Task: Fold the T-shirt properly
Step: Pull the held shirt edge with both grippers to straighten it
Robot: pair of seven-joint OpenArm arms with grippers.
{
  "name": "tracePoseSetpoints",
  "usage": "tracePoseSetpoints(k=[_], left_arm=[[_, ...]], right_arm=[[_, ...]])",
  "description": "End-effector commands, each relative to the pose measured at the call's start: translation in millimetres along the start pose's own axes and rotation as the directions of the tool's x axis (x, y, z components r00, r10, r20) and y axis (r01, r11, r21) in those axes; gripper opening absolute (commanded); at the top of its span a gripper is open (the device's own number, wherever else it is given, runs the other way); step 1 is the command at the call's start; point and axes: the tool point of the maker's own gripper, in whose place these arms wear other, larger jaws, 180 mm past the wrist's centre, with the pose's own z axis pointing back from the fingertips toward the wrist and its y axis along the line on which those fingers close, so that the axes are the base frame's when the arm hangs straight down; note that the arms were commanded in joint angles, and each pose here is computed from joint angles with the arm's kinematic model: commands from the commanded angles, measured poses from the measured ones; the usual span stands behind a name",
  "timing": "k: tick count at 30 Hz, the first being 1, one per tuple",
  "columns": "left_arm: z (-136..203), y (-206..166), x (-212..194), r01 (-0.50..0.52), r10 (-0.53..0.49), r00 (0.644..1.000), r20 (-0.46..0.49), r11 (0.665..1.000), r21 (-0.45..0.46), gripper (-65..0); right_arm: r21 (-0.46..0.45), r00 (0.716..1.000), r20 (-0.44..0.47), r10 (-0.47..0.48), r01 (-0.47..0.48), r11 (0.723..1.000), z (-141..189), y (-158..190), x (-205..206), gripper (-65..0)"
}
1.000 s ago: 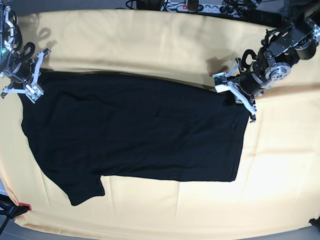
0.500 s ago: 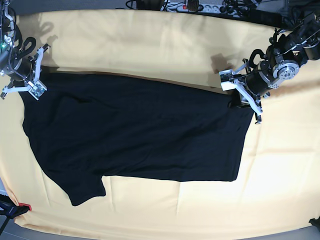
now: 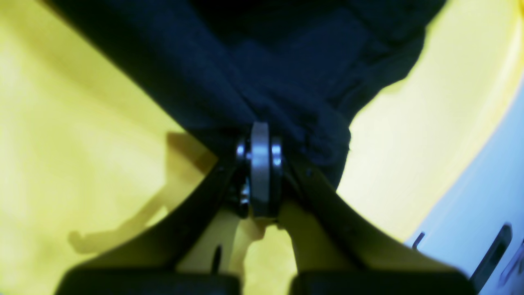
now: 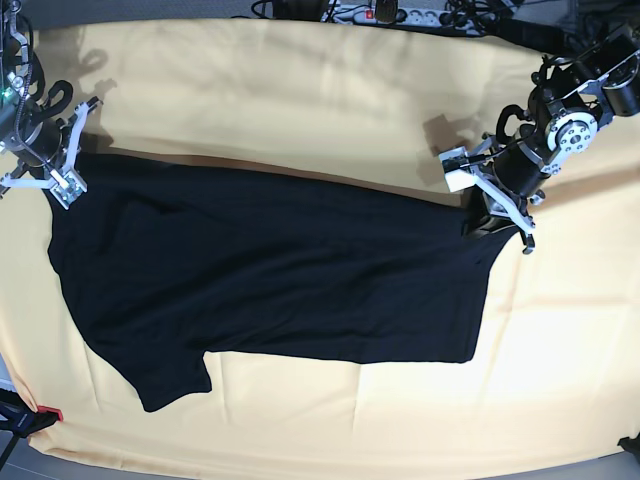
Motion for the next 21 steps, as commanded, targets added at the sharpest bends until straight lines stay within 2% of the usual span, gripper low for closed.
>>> tracePoseSetpoints(k=[1, 3, 5, 10, 15, 19, 21], left_arm=[[4, 54, -6, 0.049, -0.045, 0.999, -0.025, 0.977, 0.207, -65.0], [7, 65, -5, 0.037, -0.033, 0.999, -0.019, 0.962, 0.269, -65.0], [8, 69, -5, 0.027, -0.023, 1.000, -0.016, 0.957, 0.290, -65.0], [8, 68, -5, 0.022, -0.018, 1.000, -0.016, 0.957, 0.288, -65.0], [4, 55, -6, 0.046, -0.042, 0.999, -0.025, 0.976, 0.214, -65.0], [8, 68, -3, 0.019, -0.018, 1.000, -0.007, 0.958, 0.285, -65.0], [9, 70, -2, 0.009, -0.008, 1.000, -0.002, 0.954, 0.299, -57.1]], right_arm=[[-0.054, 1.000, 0.013, 0.013, -0.012, 0.998, 6, -15, 6, -65.0], [-0.067, 1.000, 0.014, -0.005, 0.006, 0.998, 6, -18, 6, -65.0], [-0.068, 1.000, 0.017, -0.003, 0.004, 0.998, 6, -18, 7, -65.0], [-0.098, 0.997, 0.075, 0.030, -0.023, 0.995, 20, -20, 28, -65.0], [-0.121, 0.995, 0.076, 0.067, -0.058, 0.991, 35, -22, 31, -65.0], [-0.126, 0.995, 0.075, 0.063, -0.053, 0.991, 37, -23, 30, -65.0], [-0.124, 0.995, 0.079, 0.061, -0.051, 0.991, 37, -22, 30, -65.0]])
